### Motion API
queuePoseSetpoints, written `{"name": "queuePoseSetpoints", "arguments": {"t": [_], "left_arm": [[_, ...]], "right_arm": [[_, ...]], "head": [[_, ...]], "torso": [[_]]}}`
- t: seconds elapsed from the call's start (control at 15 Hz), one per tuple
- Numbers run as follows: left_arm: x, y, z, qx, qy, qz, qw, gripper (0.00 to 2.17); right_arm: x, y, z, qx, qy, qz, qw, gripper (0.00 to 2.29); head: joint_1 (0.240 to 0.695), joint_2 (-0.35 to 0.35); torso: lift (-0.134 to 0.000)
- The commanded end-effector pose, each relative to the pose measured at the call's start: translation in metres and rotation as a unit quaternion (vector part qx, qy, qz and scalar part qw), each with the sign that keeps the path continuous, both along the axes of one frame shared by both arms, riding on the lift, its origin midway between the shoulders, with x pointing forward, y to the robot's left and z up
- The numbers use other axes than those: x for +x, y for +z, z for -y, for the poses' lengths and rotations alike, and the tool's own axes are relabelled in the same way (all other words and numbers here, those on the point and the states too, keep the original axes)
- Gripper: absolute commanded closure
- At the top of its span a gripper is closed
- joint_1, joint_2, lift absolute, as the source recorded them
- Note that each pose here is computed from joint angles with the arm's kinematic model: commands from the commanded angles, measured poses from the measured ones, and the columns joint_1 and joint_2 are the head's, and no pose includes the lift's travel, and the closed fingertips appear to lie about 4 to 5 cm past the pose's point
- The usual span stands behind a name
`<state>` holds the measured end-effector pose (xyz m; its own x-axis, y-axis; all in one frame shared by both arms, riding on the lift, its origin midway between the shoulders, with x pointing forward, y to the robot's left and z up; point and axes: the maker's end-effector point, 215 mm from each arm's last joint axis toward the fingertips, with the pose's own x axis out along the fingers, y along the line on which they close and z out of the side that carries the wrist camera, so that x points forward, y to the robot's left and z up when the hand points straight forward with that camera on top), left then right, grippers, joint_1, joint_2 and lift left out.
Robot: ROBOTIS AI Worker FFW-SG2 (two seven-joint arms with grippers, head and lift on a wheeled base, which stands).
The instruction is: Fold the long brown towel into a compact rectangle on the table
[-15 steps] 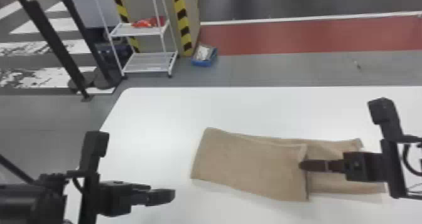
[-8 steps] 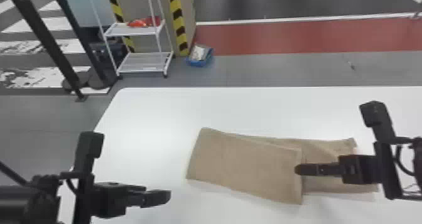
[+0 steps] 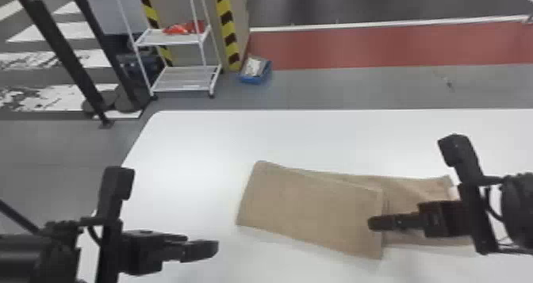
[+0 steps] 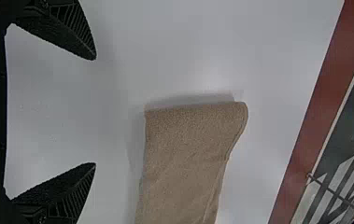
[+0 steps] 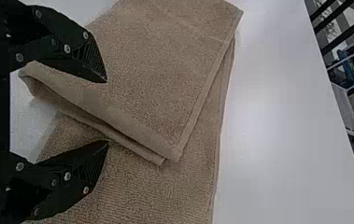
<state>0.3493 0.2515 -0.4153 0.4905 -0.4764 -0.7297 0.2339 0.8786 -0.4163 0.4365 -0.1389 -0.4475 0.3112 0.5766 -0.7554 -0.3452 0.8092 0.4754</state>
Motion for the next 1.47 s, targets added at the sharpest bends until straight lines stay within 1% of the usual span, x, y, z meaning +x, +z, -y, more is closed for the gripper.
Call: {"name": "queuePoseSetpoints", "arguments": {"t": [0.0, 0.07, 0.13, 0.27, 0.4, 0.47, 0.6, 0.67, 0.73, 0.87, 1.13, 1.27, 1.4], "left_arm": [[-0.001, -0.002, -0.001, 0.0, 0.001, -0.003, 1.0, 0.07], [-0.001, -0.001, -0.001, 0.0, 0.002, -0.003, 1.0, 0.07], [-0.002, -0.002, -0.001, 0.0, 0.002, -0.004, 1.0, 0.07], [-0.002, -0.002, -0.001, 0.0, 0.002, -0.004, 1.0, 0.07], [-0.002, -0.002, -0.002, 0.001, 0.002, -0.004, 1.0, 0.07], [-0.001, -0.001, -0.002, 0.0, 0.003, -0.003, 1.0, 0.07], [-0.002, -0.004, -0.002, 0.0, 0.003, -0.006, 1.0, 0.07], [-0.003, -0.004, -0.002, -0.001, 0.003, -0.007, 1.0, 0.07], [-0.003, -0.005, -0.002, 0.0, 0.003, -0.008, 1.0, 0.07], [-0.003, -0.005, -0.002, 0.0, 0.004, -0.008, 1.0, 0.07], [-0.003, -0.004, -0.004, 0.0, 0.004, -0.007, 1.0, 0.07], [-0.003, -0.005, -0.004, 0.0, 0.005, -0.008, 1.0, 0.07], [-0.003, -0.006, -0.004, 0.0, 0.005, -0.009, 0.9999, 0.07]], "right_arm": [[0.0, -0.001, -0.001, 0.0, 0.001, -0.002, 1.0, 0.65], [0.002, 0.001, -0.001, 0.001, -0.001, -0.001, 1.0, 0.71], [0.003, 0.002, 0.0, 0.001, -0.001, 0.0, 1.0, 0.71], [0.005, 0.002, 0.001, -0.001, -0.003, 0.001, 1.0, 0.85], [0.005, 0.0, 0.003, -0.003, -0.005, -0.001, 1.0, 0.88], [0.007, 0.0, 0.004, -0.005, -0.006, -0.002, 1.0, 1.07], [0.007, -0.003, 0.006, -0.008, -0.008, -0.005, 0.9999, 1.12], [0.007, -0.004, 0.007, -0.008, -0.009, -0.005, 0.9999, 1.28], [0.008, -0.003, 0.009, -0.007, -0.014, -0.005, 0.9999, 1.35], [0.005, -0.002, 0.009, 0.009, -0.021, -0.006, 0.9997, 1.35], [0.007, 0.02, 0.001, 0.041, -0.02, 0.015, 0.9988, 1.35], [0.009, 0.025, 0.005, 0.051, -0.027, 0.018, 0.9982, 1.35], [0.01, 0.026, 0.01, 0.053, -0.033, 0.019, 0.9979, 1.35]], "head": [[0.695, 0.161], [0.695, 0.163], [0.695, 0.165], [0.695, 0.165], [0.695, 0.163], [0.695, 0.161], [0.695, 0.159], [0.695, 0.158], [0.695, 0.157], [0.695, 0.153], [0.695, 0.157], [0.695, 0.163], [0.695, 0.161]], "torso": [[-0.124], [-0.124], [-0.124], [-0.124], [-0.124], [-0.124], [-0.124], [-0.124], [-0.124], [-0.124], [-0.124], [-0.124], [-0.124]]}}
